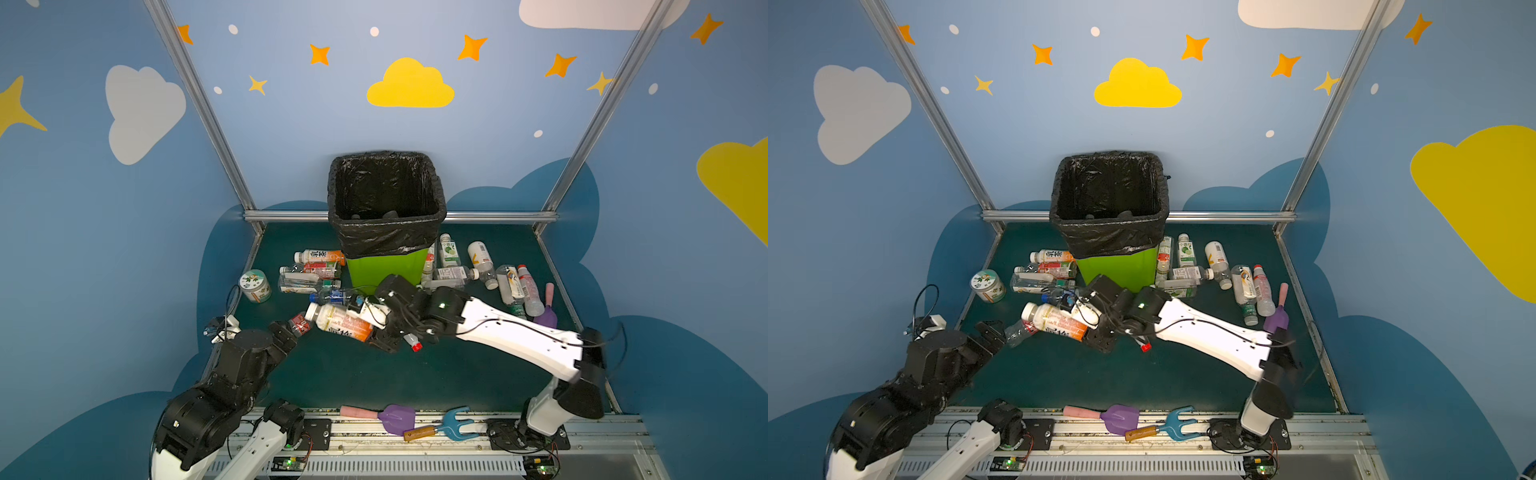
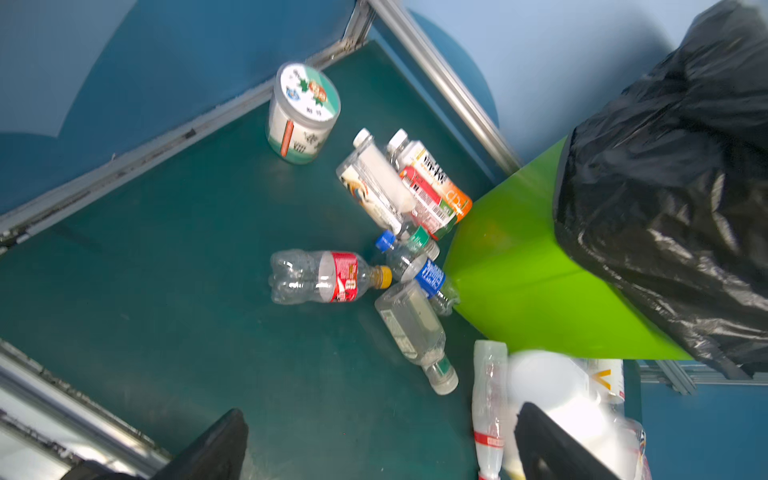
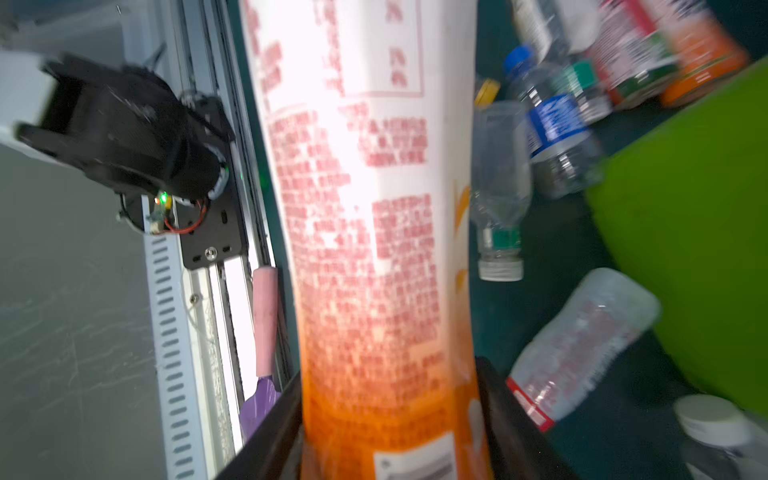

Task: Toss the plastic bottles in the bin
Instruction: 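Swing the tea bottle over the bin and open the right gripper, then lower the right arm back while the left gripper descends onto a yellow-capped bottle, then close the left gripper on the yellow-capped bottle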

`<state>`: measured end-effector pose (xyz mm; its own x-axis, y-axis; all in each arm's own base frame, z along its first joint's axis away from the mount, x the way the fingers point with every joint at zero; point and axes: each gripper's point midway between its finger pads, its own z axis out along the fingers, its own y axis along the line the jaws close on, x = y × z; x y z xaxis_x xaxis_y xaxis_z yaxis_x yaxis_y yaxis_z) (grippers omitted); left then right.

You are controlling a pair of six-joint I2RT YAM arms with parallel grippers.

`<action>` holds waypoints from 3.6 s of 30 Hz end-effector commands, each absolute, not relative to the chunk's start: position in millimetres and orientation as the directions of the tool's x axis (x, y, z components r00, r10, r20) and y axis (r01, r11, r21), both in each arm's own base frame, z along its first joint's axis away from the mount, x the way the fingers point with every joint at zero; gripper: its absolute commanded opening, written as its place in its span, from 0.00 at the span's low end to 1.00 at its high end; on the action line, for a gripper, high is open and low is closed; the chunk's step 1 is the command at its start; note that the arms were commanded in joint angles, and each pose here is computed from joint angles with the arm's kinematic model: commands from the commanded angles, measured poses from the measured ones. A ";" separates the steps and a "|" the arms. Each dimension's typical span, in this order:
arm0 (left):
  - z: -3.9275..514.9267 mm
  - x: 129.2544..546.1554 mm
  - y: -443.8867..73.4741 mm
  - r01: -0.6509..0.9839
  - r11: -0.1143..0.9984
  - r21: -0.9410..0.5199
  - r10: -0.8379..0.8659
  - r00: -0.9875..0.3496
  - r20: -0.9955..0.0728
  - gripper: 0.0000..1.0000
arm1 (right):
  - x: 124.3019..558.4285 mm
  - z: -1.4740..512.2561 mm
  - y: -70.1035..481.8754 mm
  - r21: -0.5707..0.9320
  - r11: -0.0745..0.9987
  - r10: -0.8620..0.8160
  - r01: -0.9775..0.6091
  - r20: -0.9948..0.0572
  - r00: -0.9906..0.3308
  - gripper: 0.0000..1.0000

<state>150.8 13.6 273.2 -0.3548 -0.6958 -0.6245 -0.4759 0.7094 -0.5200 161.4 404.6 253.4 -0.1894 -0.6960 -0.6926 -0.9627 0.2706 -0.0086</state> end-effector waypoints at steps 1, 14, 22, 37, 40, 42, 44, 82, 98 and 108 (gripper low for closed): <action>292.3 160.5 16.1 -0.437 0.744 -0.505 -0.653 -0.321 -0.685 1.00 | 189.6 337.3 387.0 -0.114 0.440 -0.480 -0.891 -0.868 -0.126 0.40; 318.8 205.1 -12.6 -0.368 0.856 -0.363 -0.506 -0.456 -0.732 1.00 | 328.4 520.8 334.1 -0.233 0.750 -0.278 -0.619 -0.960 0.024 0.42; 321.1 205.5 -14.7 -0.372 0.873 -0.314 -0.475 -0.508 -0.719 1.00 | 389.2 514.6 305.0 -0.024 0.817 -0.144 -0.576 -0.976 -0.165 0.92; 268.2 229.7 -66.5 -0.247 0.898 -0.364 -0.430 -0.669 -0.607 1.00 | 330.1 484.2 127.9 0.241 0.924 0.141 -0.296 -0.936 -0.323 0.88; 252.9 237.3 -83.1 -0.225 0.882 -0.415 -0.444 -0.692 -0.569 1.00 | 323.2 431.6 90.1 0.277 0.947 0.175 -0.164 -0.870 -0.461 0.87; 242.1 239.8 -92.2 -0.214 0.875 -0.435 -0.446 -0.706 -0.550 1.00 | 317.2 396.1 68.5 0.301 0.950 0.210 -0.081 -0.812 -0.545 0.87; 230.9 239.6 -98.8 -0.207 0.875 -0.437 -0.439 -0.717 -0.541 1.00 | 312.2 365.9 54.1 0.330 0.944 0.251 -0.020 -0.752 -0.609 0.86; 100.6 300.0 9.1 -0.049 0.999 0.004 -0.048 -0.984 -0.174 1.00 | 270.7 286.8 98.0 0.567 0.807 0.215 -0.167 -0.545 -0.811 0.78; 75.0 302.9 36.6 0.009 0.997 0.078 0.020 -0.990 -0.139 1.00 | 272.5 291.0 97.9 0.590 0.794 0.242 -0.151 -0.532 -0.811 0.78; 53.0 308.9 35.2 0.017 0.998 0.059 0.020 -0.998 -0.058 1.00 | 264.2 290.7 92.9 0.569 0.811 0.244 -0.134 -0.538 -0.807 0.78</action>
